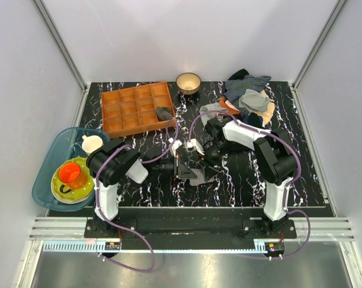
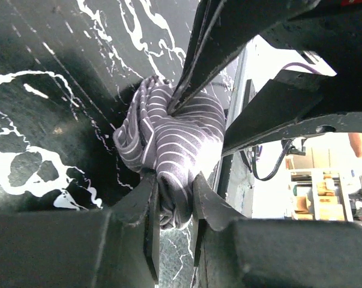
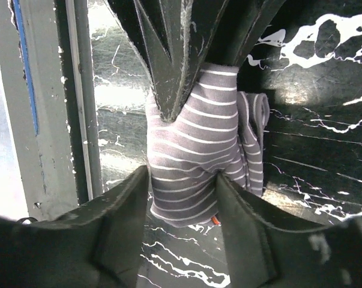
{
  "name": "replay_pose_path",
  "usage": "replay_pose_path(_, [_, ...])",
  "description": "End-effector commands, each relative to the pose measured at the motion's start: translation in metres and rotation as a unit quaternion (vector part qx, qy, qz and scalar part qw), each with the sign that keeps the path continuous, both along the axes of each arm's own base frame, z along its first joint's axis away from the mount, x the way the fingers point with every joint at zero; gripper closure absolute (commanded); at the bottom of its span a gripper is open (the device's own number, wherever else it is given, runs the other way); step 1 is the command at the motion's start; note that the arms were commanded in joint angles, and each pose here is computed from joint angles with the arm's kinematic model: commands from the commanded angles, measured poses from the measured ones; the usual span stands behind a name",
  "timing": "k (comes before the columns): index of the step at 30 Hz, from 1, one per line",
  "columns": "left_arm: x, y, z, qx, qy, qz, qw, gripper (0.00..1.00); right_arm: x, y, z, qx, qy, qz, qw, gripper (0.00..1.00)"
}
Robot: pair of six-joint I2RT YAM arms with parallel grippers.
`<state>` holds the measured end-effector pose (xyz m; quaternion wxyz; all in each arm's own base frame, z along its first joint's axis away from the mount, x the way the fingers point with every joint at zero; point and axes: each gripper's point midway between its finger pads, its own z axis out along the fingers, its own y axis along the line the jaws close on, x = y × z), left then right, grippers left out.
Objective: Roll the underwear
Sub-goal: Roll the underwear to the center of the board, then pick up the underwear from the center of the board, then place the underwear in the storage box.
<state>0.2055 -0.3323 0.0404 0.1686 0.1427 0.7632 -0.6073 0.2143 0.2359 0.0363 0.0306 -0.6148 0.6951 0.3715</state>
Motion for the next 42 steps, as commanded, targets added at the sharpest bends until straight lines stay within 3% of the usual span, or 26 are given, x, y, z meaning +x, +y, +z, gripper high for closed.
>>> replay_pose_path(1, [-0.002,-0.001,0.024,-0.006,-0.066,-0.009,0.998,1.0,0.015,0.002,0.03,0.019,-0.055,-0.014,0.998,0.39])
replay_pose_path(7, [0.007,0.003,0.041,0.014,-0.094,0.007,0.995,1.0,0.02,0.0,0.08,0.054,-0.091,-0.037,0.994,0.29])
replay_pose_path(18, [0.043,0.031,0.069,0.025,-0.117,0.073,0.99,1.0,0.04,-0.031,0.137,0.125,-0.139,-0.122,0.975,0.28])
replay_pose_path(24, [0.105,0.087,0.133,0.073,-0.19,0.201,0.958,1.0,0.034,-0.037,0.132,0.135,-0.152,-0.142,0.969,0.27])
replay_pose_path(28, [0.151,0.161,0.168,0.135,-0.225,0.339,0.903,1.0,0.029,-0.037,0.129,0.137,-0.146,-0.144,0.969,0.27])
replay_pose_path(31, [0.177,0.202,0.173,0.175,-0.223,0.387,0.877,1.0,0.027,-0.036,0.133,0.145,-0.148,-0.143,0.968,0.27])
replay_pose_path(42, [0.252,0.242,0.121,0.271,-0.172,0.377,0.869,1.0,0.023,-0.035,0.133,0.151,-0.144,-0.142,0.968,0.27])
